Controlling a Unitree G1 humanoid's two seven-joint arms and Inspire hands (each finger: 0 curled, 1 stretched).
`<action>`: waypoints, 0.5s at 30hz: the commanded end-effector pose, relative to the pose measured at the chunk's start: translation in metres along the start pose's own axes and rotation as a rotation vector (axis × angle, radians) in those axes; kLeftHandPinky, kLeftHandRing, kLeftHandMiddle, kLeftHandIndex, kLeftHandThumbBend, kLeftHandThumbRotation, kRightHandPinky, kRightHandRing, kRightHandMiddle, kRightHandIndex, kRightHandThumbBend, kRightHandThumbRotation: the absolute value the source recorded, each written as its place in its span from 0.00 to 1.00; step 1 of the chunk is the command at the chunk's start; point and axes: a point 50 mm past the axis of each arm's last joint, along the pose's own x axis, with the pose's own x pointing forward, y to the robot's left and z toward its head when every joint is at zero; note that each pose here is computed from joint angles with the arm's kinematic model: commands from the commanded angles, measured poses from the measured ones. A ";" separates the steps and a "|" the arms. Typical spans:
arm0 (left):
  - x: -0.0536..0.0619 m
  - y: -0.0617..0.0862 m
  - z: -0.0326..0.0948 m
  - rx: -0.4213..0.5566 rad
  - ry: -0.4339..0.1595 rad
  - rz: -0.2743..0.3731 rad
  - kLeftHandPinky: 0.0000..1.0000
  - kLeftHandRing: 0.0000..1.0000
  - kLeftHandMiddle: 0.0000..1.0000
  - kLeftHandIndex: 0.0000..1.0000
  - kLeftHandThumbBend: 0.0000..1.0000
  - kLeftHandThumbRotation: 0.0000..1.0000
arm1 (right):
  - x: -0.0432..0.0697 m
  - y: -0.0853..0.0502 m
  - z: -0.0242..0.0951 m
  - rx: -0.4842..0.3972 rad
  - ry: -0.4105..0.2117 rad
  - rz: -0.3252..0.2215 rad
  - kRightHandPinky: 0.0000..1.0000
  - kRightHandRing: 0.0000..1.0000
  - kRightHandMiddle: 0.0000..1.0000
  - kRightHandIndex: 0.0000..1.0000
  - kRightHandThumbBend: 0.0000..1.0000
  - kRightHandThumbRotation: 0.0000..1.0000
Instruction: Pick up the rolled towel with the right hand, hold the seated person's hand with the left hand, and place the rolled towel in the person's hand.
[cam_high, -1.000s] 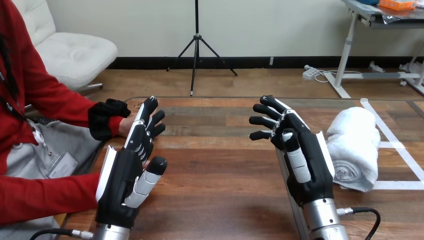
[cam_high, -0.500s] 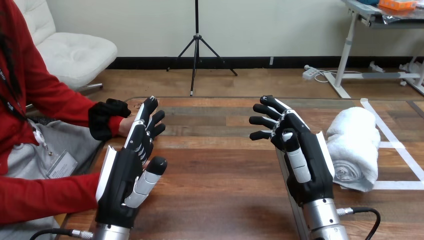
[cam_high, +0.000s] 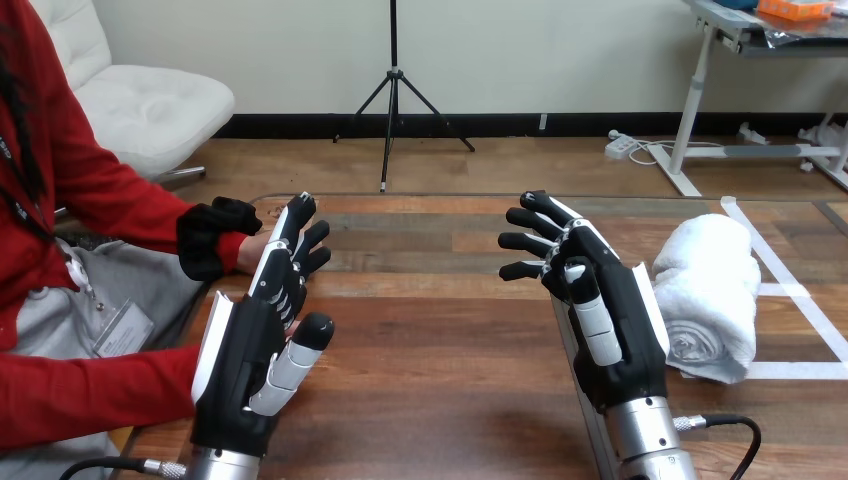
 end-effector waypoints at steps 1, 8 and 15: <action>0.020 0.003 0.009 0.007 -0.087 0.007 0.90 0.94 0.98 0.97 1.00 0.90 | 0.023 0.002 0.014 -0.011 -0.079 0.019 0.58 0.73 0.79 0.80 1.00 0.84; 0.020 0.003 0.009 0.007 -0.087 0.007 0.90 0.94 0.98 0.97 1.00 0.90 | 0.023 0.002 0.014 -0.011 -0.079 0.019 0.58 0.73 0.79 0.80 1.00 0.84; 0.020 0.003 0.009 0.007 -0.087 0.007 0.90 0.94 0.98 0.97 1.00 0.90 | 0.023 0.002 0.014 -0.011 -0.079 0.019 0.58 0.73 0.79 0.80 1.00 0.84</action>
